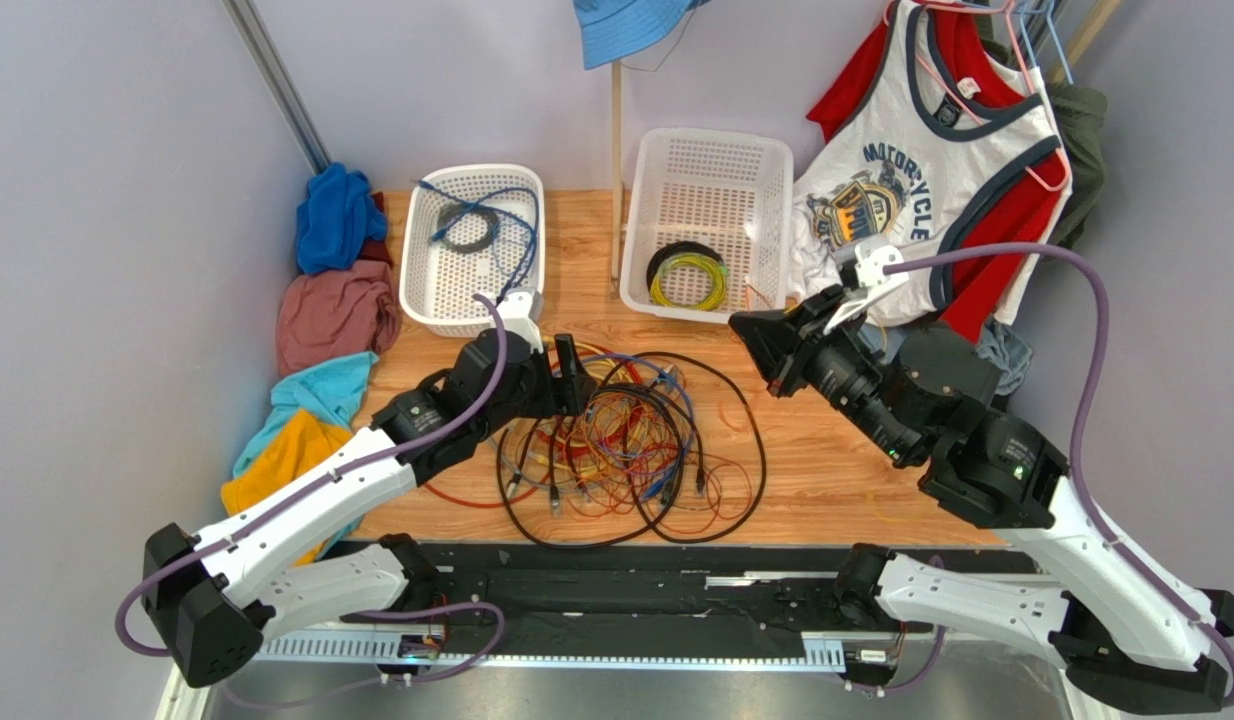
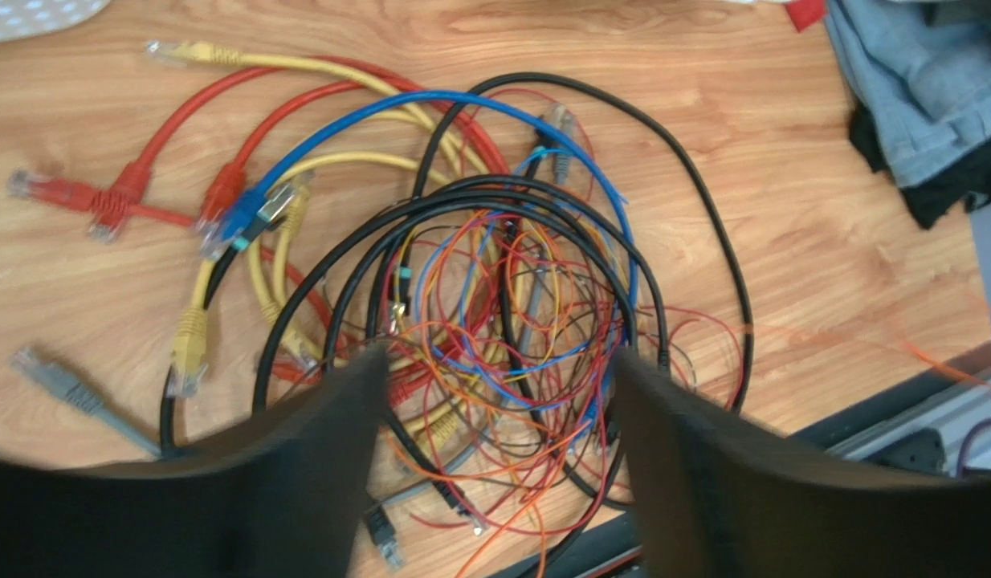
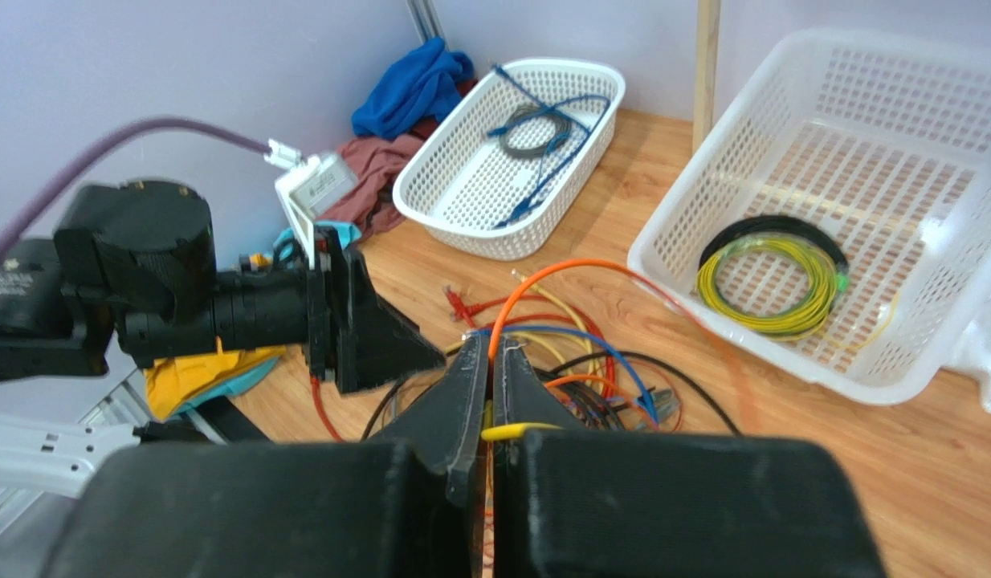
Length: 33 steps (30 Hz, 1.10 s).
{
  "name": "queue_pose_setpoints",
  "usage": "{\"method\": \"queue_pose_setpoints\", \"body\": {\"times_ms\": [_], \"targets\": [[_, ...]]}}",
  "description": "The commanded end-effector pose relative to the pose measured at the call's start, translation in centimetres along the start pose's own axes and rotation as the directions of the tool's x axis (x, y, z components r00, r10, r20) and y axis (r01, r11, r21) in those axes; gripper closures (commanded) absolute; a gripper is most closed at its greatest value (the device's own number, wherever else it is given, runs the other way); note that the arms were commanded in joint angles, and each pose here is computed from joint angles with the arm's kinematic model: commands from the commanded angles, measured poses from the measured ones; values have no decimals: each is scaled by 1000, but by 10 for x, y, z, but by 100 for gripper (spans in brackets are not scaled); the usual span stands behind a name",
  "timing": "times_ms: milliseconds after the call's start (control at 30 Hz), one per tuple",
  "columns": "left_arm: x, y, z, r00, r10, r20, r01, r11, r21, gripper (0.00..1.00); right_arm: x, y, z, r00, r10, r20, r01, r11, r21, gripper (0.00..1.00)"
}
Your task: Untangle the cables
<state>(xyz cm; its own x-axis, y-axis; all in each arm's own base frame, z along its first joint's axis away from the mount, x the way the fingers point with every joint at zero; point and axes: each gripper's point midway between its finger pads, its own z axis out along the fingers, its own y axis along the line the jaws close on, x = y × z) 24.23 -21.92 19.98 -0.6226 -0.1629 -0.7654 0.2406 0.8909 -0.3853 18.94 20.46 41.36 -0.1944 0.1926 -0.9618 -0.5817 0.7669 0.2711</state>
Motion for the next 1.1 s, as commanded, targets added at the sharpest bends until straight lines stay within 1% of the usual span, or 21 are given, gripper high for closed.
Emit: {"method": "queue_pose_setpoints", "body": {"times_ms": [0, 33, 67, 100, 133, 167, 200, 233, 267, 300, 333, 367, 433, 467, 567, 667, 833, 867, 1067], "targets": [[-18, -33, -1, 994, -70, 84, 54, 983, 177, 13, -44, 5, -5, 997, -34, 63, 33, 999, 8, 100], [-15, -41, -1, 995, -71, 72, 54, 974, 221, 10, -49, 9, -7, 998, -32, 57, 32, 999, -5, 100], [-22, -50, -1, 992, -84, 98, 55, 962, 268, 8, -50, 12, -5, 998, -33, 47, 33, 999, -13, 100], [-15, -51, 2, 992, -87, 87, 59, 957, 286, 7, -44, 16, 3, 999, -36, 16, 37, 999, -25, 100], [-12, -56, 2, 993, -90, 79, 60, 945, 321, 7, -43, 18, 4, 1000, -28, 8, 28, 999, -31, 100], [-20, -65, 0, 987, -111, 113, 62, 928, 367, 7, -44, 21, 6, 1000, -23, 7, 23, 999, -40, 100], [-14, -64, 3, 986, -125, 107, 76, 923, 377, 6, -43, 24, 7, 1000, -21, 1, 21, 998, -51, 100], [-10, -70, 1, 987, -130, 97, 78, 905, 419, 6, -42, 26, 11, 1000, -17, -3, 17, 998, -56, 100], [-21, -79, -4, 978, -153, 142, 69, 878, 474, 6, -41, 26, 13, 1000, -16, -5, 16, 998, -54, 100], [-12, -78, -2, 978, -161, 136, 74, 866, 495, 7, -40, 27, 14, 1000, -17, -6, 16, 998, -54, 100], [-11, -87, -10, 977, -160, 141, 57, 832, 552, 7, -39, 27, 18, 1000, -18, -8, 17, 999, -52, 100], [-25, -99, -22, 962, -186, 202, 22, 785, 620, 7, -37, 28, 19, 1000, -15, -14, 14, 998, -54, 100], [-21, -106, -32, 955, -184, 234, -22, 742, 670, 8, -34, 30, 24, 1000, -15, -21, 14, 998, -58, 100], [-28, -113, -41, 940, -192, 281, -60, 719, 692, 8, -31, 31, 27, 999, -13, -29, 11, 998, -60, 100], [-31, -123, -52, 910, -143, 390, -176, 717, 674, 7, -27, 34, 34, 999, -9, -36, 6, 998, -65, 100], [-34, -131, -58, 885, -137, 444, -228, 704, 673, 6, -27, 39, 37, 999, 2, -37, -5, 997, -82, 100], [-37, -137, -67, 867, -165, 470, -252, 669, 699, 6, -30, 46, 41, 999, 35, -38, -38, 994, -102, 100], [-41, -137, -72, 855, -181, 486, -262, 657, 707, 6, -27, 46, 42, 998, 37, -43, -41, 994, -99, 100], [-46, -130, -92, 824, -208, 526, -291, 643, 709, 5, -13, 50, 46, 995, 77, -66, -84, 990, -116, 100]]}}
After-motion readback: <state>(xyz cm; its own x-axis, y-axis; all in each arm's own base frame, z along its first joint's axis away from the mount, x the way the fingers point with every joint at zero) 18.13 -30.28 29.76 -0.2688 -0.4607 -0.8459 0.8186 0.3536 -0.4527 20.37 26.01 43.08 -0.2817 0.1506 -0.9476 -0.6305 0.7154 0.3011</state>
